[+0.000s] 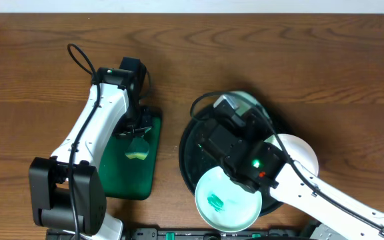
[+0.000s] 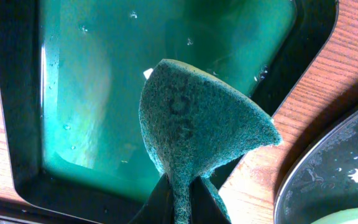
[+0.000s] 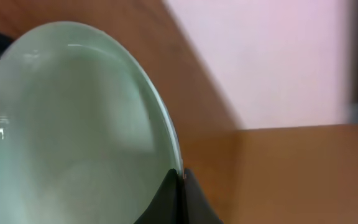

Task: Clean dirty plates on tray and stack at the side
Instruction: 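Lift the pale green plate with the right gripper and carry it rightward, then lower the pale green plate onto the table at right and release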

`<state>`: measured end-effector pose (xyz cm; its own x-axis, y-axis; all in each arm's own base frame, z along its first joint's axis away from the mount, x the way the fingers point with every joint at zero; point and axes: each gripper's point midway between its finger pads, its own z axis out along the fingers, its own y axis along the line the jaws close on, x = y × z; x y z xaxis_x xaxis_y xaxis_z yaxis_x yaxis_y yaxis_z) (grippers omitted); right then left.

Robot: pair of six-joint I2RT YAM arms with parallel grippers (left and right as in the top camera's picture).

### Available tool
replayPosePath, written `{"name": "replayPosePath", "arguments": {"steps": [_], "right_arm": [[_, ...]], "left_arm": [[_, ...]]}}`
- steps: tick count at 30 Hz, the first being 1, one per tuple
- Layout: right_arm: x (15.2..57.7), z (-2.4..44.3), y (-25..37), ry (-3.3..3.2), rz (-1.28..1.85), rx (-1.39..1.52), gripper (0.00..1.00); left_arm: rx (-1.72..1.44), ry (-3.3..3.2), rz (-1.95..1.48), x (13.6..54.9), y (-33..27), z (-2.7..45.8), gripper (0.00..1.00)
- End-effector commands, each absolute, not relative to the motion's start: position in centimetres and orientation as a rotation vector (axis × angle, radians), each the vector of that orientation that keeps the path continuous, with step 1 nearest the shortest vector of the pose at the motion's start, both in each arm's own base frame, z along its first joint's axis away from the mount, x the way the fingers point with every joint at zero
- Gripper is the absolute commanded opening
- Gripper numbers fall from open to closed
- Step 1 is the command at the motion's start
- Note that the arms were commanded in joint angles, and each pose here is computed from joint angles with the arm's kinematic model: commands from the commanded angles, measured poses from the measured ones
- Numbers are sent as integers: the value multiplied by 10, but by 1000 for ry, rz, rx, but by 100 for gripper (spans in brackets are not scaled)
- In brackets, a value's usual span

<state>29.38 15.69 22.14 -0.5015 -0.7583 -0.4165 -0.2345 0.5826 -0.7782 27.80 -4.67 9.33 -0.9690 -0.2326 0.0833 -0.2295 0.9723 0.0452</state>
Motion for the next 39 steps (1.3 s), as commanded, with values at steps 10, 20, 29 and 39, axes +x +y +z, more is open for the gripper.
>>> {"name": "replayPosePath", "arguments": {"steps": [10, 20, 29, 39], "right_arm": [[323, 164, 109, 2559, -50, 78, 1], [346, 162, -32, 2515, 195, 703, 1], [309, 153, -173, 2323, 117, 1190, 1], [298, 90, -240, 2266, 85, 1466, 1]], "left_arm": [[344, -3038, -52, 276, -45, 96, 7], [344, -3038, -52, 276, -45, 96, 7], [344, -3039, -51, 276, -45, 96, 7], [344, -3030, -2, 275, -51, 96, 7]]}}
